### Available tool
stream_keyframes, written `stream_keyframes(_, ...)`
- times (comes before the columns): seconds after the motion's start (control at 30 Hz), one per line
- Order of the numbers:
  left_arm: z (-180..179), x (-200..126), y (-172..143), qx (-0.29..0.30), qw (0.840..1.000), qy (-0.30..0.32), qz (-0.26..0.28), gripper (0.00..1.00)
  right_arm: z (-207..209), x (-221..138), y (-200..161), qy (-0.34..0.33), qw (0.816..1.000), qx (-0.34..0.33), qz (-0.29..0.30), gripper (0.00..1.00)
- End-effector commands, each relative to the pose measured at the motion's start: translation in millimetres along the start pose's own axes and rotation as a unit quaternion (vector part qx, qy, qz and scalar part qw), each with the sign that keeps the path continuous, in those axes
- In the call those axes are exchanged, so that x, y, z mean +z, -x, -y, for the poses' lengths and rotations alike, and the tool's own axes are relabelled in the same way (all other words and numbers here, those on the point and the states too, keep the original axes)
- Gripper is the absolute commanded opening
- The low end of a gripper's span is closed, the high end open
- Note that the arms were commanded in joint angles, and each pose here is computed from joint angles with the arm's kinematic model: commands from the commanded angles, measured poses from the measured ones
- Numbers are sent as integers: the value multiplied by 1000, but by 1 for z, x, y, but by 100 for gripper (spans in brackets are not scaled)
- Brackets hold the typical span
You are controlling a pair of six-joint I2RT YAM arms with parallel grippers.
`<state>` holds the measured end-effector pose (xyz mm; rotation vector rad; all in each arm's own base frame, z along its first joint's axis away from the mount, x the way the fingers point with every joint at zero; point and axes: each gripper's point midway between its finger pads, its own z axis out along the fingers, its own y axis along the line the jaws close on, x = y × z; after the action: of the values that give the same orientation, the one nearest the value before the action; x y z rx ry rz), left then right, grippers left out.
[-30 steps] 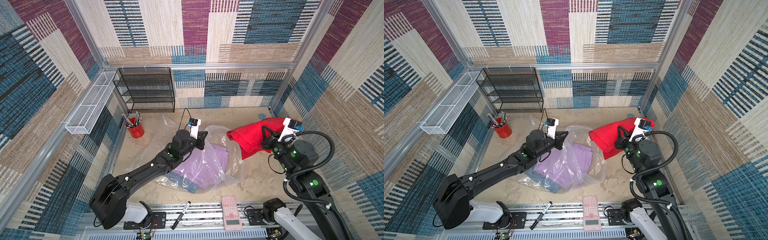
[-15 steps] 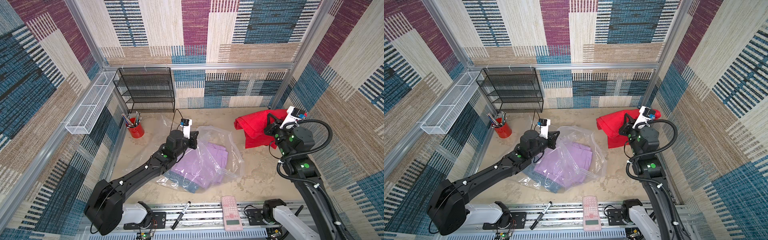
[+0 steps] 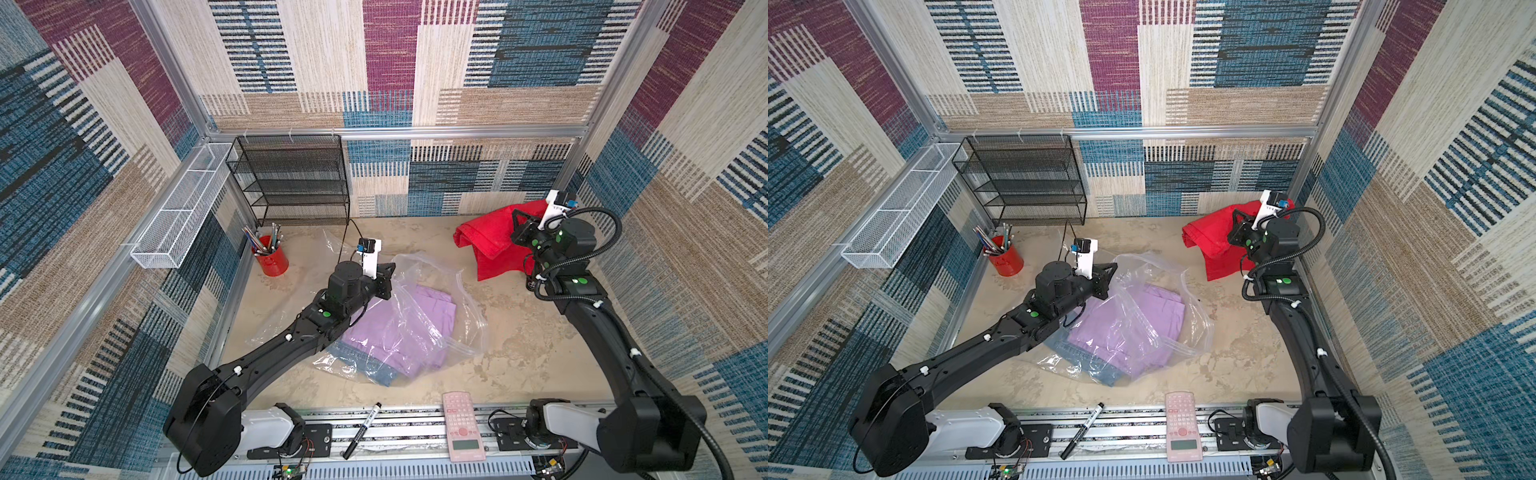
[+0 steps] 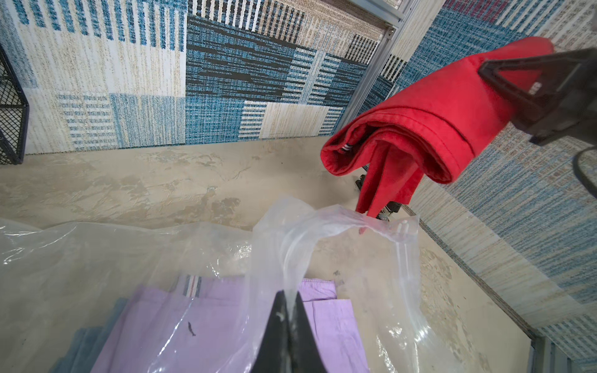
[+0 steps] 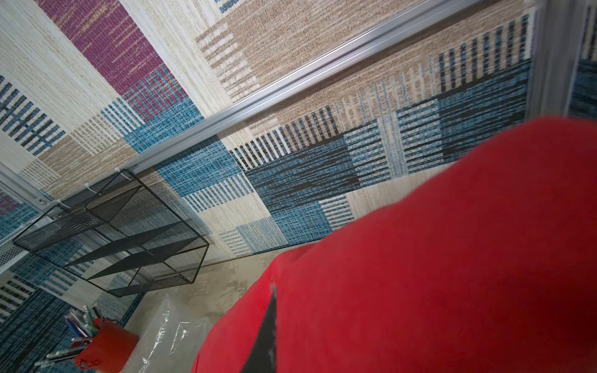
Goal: Take the trousers out of the vacuum bag
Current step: Place the trousers at the center of the board.
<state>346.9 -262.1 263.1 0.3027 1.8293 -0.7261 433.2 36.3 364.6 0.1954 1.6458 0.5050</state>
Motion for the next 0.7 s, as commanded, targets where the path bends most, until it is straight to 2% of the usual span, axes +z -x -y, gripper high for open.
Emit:
stream_keyframes(0.0, 8, -1, 9, -6, 1000, -23, 16, 0, -31, 13, 50, 76, 992, -32, 94, 0)
stream_keyframes(0.3, 19, -1, 11, -13, 998, -52, 17, 0, 7, 88, 37, 83, 991, -37, 99, 0)
stream_keyframes(0.4, 22, -2, 13, -15, 998, -60, 19, 0, 16, 101, 25, 106, 990, -21, 95, 0)
stream_keyframes(0.53, 23, -1, 12, -18, 998, -65, 17, 0, 25, 93, -6, 116, 990, 2, 75, 0)
stream_keyframes(0.67, 25, 0, 11, -20, 997, -72, 15, 0, 28, 66, -35, 112, 992, 32, 52, 0)
